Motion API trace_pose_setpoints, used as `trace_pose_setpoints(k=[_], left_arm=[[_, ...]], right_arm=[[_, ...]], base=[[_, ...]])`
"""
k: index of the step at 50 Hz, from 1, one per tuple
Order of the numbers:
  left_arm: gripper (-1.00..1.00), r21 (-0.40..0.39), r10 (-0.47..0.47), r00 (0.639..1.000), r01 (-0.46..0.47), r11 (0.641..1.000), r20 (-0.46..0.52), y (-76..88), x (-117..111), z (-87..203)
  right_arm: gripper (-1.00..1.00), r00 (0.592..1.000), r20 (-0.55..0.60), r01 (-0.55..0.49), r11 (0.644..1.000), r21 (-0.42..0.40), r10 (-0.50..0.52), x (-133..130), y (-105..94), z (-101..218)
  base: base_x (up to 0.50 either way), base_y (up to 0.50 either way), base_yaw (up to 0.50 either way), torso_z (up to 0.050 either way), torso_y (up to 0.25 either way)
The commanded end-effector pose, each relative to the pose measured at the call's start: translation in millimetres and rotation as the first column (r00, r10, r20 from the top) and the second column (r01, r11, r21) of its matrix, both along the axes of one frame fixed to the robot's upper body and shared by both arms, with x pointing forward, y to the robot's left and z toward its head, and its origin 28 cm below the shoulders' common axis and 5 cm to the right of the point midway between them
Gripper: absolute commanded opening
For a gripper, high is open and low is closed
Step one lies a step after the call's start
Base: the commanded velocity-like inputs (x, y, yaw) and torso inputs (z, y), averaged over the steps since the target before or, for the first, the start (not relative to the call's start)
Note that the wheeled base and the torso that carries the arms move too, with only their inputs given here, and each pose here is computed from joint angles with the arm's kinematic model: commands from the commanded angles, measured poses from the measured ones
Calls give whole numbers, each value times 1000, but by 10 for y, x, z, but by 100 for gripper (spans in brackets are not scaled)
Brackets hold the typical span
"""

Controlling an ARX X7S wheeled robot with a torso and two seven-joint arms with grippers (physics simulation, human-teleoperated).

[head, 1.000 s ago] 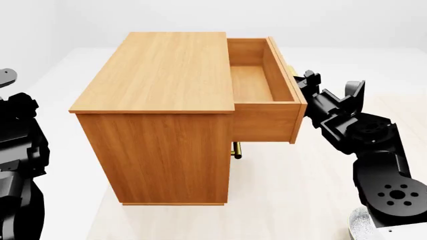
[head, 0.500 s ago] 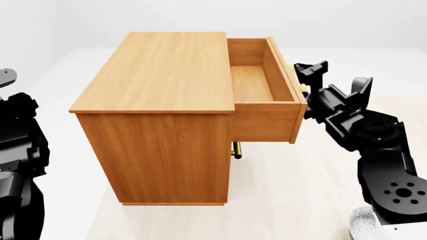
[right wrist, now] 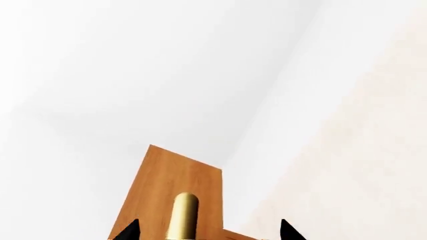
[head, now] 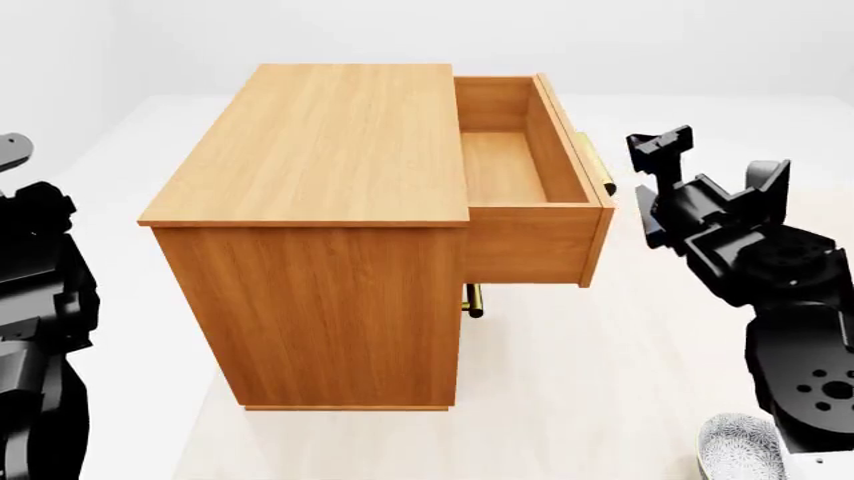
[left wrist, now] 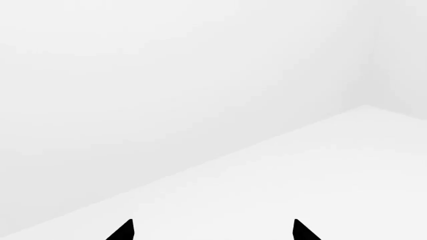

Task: Open the top drawer of the cabinet and put the bowl in it.

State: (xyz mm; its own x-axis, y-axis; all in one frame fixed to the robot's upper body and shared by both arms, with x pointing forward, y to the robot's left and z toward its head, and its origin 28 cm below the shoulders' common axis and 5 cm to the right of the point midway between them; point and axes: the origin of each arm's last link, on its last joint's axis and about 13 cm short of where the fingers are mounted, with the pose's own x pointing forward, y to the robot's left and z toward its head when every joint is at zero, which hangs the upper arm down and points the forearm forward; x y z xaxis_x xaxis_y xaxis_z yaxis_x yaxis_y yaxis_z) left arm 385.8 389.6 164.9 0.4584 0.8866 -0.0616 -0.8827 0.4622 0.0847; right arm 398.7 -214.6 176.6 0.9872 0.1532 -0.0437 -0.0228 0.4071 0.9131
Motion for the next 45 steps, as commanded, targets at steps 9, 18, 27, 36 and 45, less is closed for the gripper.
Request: trace_pose_setpoints(k=[9, 18, 27, 36, 45], left_arm=[[100, -5, 3, 1000, -3, 1000, 6, 15, -5, 8], [100, -6, 1, 1000, -1, 1000, 6, 9, -3, 5], [100, -6, -3, 1000, 3, 1000, 6, -4, 1, -5], [100, -10, -3, 1000, 3, 1000, 2, -3, -7, -29], [100, -10, -6, 1000, 6, 1000, -1, -13, -3, -33]], right_arm=[[100, 959, 32, 279, 919, -279, -281, -112, -704, 624], [100, 962, 183, 272, 778, -566, -203, -143, -390, 1745], [100, 977, 207, 129, 614, -779, 56, -112, 206, 2387], [100, 972, 166, 47, 551, -833, 167, -12, 511, 2386], [100, 955, 51, -96, 467, -879, 292, 30, 716, 2225]], base=[[0, 0, 0, 0, 0], [0, 0, 0, 0, 0], [0, 0, 0, 0, 0], [0, 0, 0, 0, 0], [0, 0, 0, 0, 0]])
